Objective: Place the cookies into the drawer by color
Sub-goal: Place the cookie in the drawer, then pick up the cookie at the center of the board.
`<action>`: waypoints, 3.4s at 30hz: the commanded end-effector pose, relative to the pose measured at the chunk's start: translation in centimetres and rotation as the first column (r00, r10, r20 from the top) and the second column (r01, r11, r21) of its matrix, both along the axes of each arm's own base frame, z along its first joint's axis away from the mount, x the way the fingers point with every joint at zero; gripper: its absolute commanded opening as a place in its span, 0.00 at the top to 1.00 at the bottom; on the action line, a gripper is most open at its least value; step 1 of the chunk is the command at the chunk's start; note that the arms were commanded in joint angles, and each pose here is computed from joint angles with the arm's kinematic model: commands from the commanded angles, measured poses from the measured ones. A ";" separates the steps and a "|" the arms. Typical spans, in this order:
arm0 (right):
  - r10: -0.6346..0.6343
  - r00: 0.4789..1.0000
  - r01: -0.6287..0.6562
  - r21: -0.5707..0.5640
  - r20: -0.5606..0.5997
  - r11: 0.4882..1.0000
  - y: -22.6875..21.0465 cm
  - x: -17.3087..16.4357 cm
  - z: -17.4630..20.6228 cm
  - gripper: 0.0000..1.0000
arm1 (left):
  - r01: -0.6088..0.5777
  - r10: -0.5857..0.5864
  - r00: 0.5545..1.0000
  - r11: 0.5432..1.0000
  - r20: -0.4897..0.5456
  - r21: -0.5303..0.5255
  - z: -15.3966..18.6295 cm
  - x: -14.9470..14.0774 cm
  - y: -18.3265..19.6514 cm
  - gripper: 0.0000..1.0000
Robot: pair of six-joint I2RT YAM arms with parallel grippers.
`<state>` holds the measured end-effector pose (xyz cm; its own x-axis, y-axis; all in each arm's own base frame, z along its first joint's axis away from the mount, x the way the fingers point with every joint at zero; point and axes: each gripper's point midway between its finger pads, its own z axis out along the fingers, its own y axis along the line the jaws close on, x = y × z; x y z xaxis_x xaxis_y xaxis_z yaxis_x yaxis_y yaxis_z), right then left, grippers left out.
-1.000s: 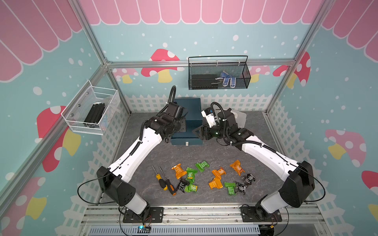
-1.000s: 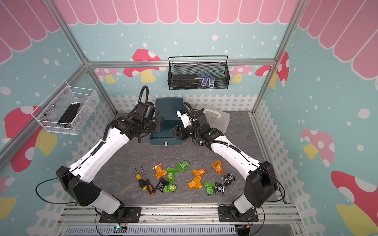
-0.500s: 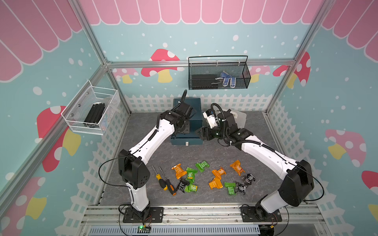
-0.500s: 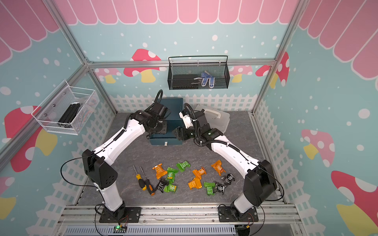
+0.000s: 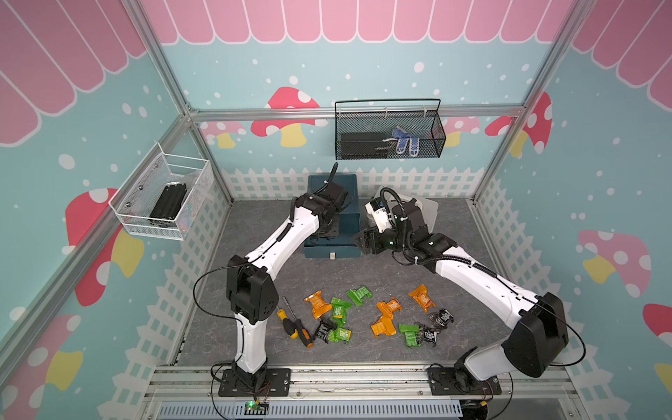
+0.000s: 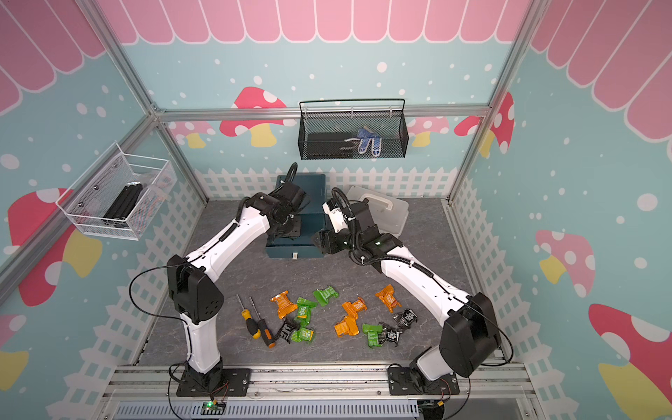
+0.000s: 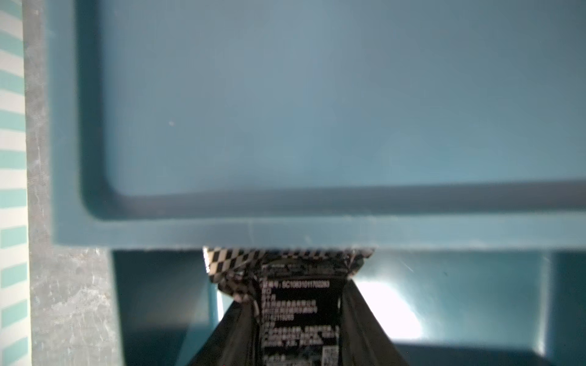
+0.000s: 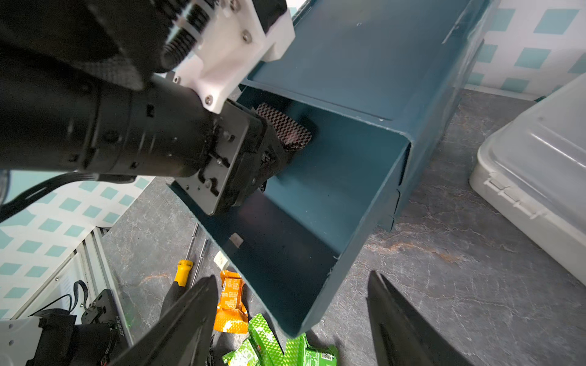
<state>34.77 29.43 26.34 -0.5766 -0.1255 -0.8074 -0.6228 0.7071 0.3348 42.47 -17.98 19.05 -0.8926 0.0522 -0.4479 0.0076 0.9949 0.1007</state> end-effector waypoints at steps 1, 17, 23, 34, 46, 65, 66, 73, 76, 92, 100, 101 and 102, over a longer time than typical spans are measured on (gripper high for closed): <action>-0.021 0.999 0.021 0.003 0.039 1.000 -1.1 -0.5 1.1 0.23 | -0.027 0.027 1.000 0.999 0.010 0.031 0.6 0.2 0.9 0.54; -0.078 0.996 0.079 -0.029 0.047 0.996 -4.0 -2.5 0.5 0.21 | -0.021 0.020 0.998 1.000 0.053 0.011 2.7 -0.2 0.9 0.37; -0.111 0.993 0.112 -0.058 0.028 0.992 -5.4 -3.3 -0.5 0.21 | -0.010 0.011 0.997 1.000 0.079 -0.006 4.1 -0.9 1.0 0.31; -0.168 0.985 0.163 -0.120 -0.035 0.979 -7.2 -4.7 -3.7 0.21 | 0.030 -0.019 0.990 0.997 0.138 -0.077 6.7 -2.0 0.4 0.24; -0.594 0.799 0.496 -0.454 -0.096 0.740 -18.6 -8.9 -8.2 0.23 | 0.158 -0.102 0.943 0.975 0.318 -0.155 11.7 -7.4 -0.4 0.23; -0.836 0.383 0.470 -0.696 -0.394 0.543 -26.7 -15.7 -20.1 0.05 | 0.418 -0.220 0.848 0.838 0.482 -0.351 13.0 -17.1 -0.6 0.23; -0.830 0.378 0.470 -0.687 -0.410 0.554 -26.5 -15.8 -20.4 0.05 | 0.423 -0.221 0.847 0.832 0.484 -0.360 13.1 -17.4 -0.6 0.23; -0.771 0.385 0.500 -0.588 -0.508 0.636 -24.2 -15.6 -21.4 0.09 | 0.447 -0.241 0.843 0.811 0.481 -0.378 12.6 -18.6 -0.5 0.23; -0.771 0.378 0.493 -0.593 -0.512 0.636 -24.2 -15.7 -21.9 0.10 | 0.469 -0.263 0.842 0.788 0.470 -0.399 12.3 -19.0 -1.1 0.23; -0.793 0.343 0.442 -0.658 -0.504 0.609 -25.0 -16.7 -23.1 0.04 | 0.469 -0.276 0.846 0.793 0.457 -0.389 11.4 -18.9 -1.7 0.23; -0.775 0.359 0.441 -0.637 -0.521 0.632 -24.9 -16.3 -24.1 0.03 | 0.462 -0.257 0.841 0.799 0.477 -0.384 12.1 -19.4 -0.9 0.23; -0.779 0.356 0.440 -0.644 -0.515 0.626 -25.1 -16.2 -24.1 0.04 | 0.460 -0.251 0.840 0.800 0.482 -0.385 12.3 -19.4 -0.8 0.23; -0.785 0.356 0.436 -0.653 -0.506 0.619 -25.3 -16.2 -24.2 0.04 | 0.461 -0.249 0.839 0.799 0.484 -0.387 12.3 -19.5 -0.7 0.23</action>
